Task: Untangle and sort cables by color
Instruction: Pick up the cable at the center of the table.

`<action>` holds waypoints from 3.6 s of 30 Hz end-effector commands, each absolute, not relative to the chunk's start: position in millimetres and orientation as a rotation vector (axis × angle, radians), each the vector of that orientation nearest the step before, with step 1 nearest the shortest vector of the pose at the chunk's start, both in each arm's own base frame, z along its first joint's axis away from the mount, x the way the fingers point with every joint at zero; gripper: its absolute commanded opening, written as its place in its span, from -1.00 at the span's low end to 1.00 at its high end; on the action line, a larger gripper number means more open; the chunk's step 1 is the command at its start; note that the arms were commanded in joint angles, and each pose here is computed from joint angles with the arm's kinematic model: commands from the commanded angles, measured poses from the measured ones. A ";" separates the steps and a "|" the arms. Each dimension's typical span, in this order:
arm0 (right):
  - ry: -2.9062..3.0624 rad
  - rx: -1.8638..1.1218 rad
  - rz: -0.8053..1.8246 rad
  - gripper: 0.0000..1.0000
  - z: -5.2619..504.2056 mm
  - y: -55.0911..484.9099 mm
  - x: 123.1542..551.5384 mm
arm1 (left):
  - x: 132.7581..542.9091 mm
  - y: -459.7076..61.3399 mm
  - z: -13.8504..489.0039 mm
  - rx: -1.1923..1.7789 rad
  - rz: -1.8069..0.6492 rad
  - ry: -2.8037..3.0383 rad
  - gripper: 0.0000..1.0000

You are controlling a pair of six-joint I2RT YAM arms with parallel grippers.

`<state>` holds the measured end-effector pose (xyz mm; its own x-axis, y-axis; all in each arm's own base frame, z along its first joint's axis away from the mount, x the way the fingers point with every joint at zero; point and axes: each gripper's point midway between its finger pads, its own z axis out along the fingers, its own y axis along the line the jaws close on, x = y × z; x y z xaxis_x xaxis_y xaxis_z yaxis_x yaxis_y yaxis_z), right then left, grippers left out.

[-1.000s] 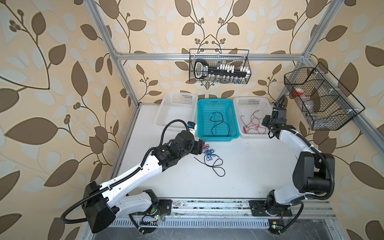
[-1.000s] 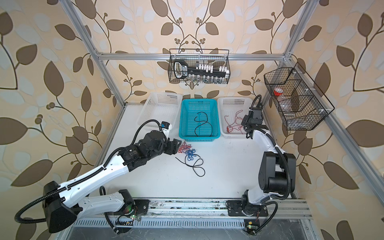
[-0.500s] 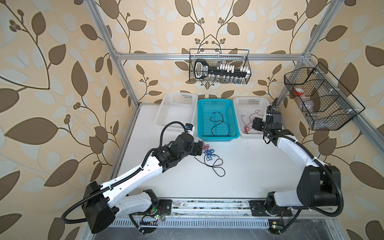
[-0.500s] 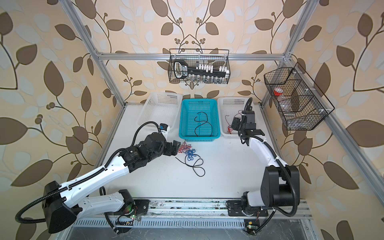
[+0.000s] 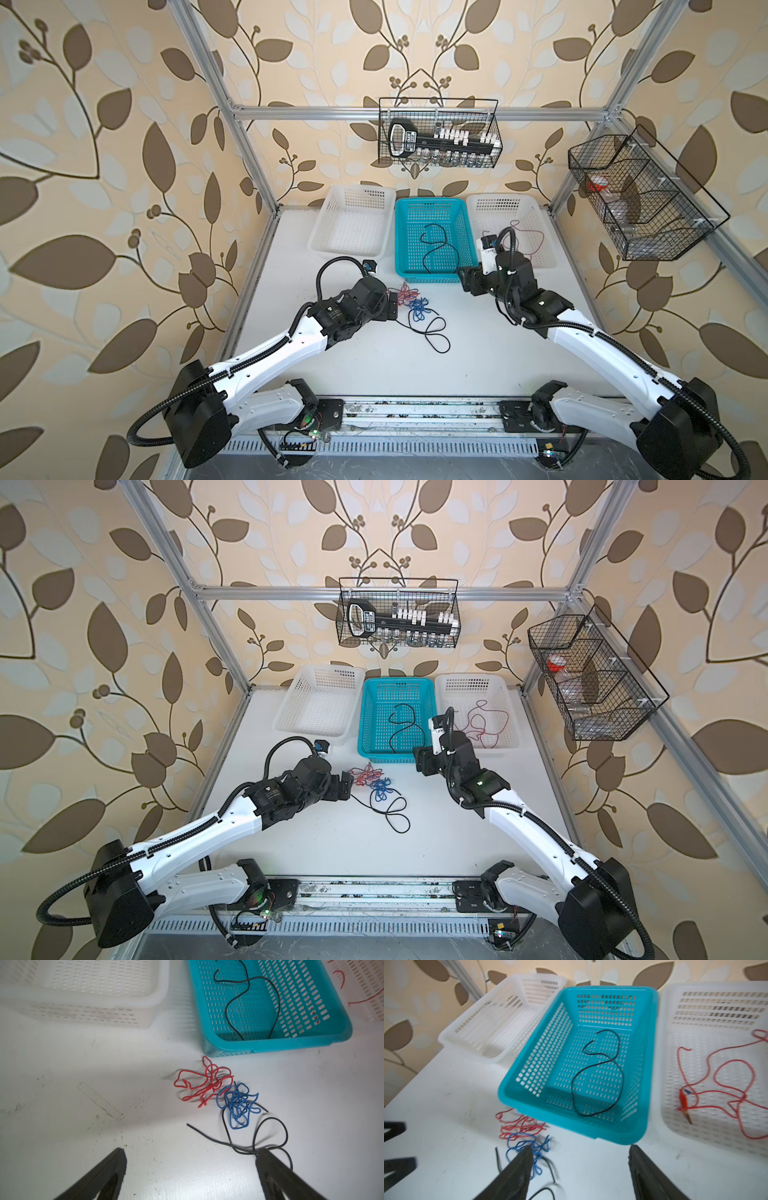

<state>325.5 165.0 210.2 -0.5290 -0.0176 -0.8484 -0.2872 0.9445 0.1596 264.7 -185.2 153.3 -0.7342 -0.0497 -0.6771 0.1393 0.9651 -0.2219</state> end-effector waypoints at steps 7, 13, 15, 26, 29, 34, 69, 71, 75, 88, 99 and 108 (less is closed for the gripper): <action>2.154 -0.439 0.382 0.47 169.5 215.6 284.9 | 272.9 -189.4 125.9 -0.044 -0.407 2.456 0.93; 2.174 -0.454 0.416 0.47 157.4 228.2 277.3 | 288.6 -187.4 113.1 -0.148 -0.414 2.493 0.82; 2.170 -0.448 0.425 0.47 156.8 229.0 276.1 | 295.7 -187.4 108.1 -0.183 -0.415 2.502 0.78; 2.184 -0.427 0.408 0.48 147.6 221.1 271.8 | 331.6 -200.7 88.0 -0.205 -0.327 2.549 0.60; 2.192 -0.424 0.407 0.48 143.8 219.9 270.4 | 338.2 -202.4 85.2 -0.193 -0.303 2.557 0.55; 2.200 -0.421 0.407 0.48 139.4 219.2 269.5 | 347.3 -208.6 82.0 -0.188 -0.306 2.563 0.47; 2.239 -0.429 0.386 0.48 122.2 220.3 268.2 | 364.5 -204.8 57.2 -0.279 -0.281 2.585 -0.59; 2.244 -0.431 0.381 0.48 120.5 219.8 267.9 | 365.0 -203.2 59.5 -0.284 -0.276 2.578 -0.64; 2.252 -0.432 0.377 0.48 117.3 219.6 267.4 | 365.5 -196.9 63.0 -0.299 -0.259 2.564 -0.75; 2.232 -0.504 0.428 0.48 116.8 234.9 263.9 | 370.6 -186.0 90.1 -0.315 -0.256 2.475 -1.00; 2.086 -0.665 0.602 0.47 150.0 292.4 252.2 | 354.2 -176.7 131.8 -0.330 -0.371 2.350 -1.00; 2.044 -0.646 0.710 0.37 162.4 328.6 264.9 | 337.9 -181.1 140.0 -0.325 -0.480 2.347 -1.00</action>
<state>260.6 311.4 143.5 -0.5265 -0.2251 -0.8198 -0.6425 0.7369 0.2103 339.7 -182.8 129.0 -0.7341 -0.3239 -0.5968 -0.0978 0.9202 -0.3791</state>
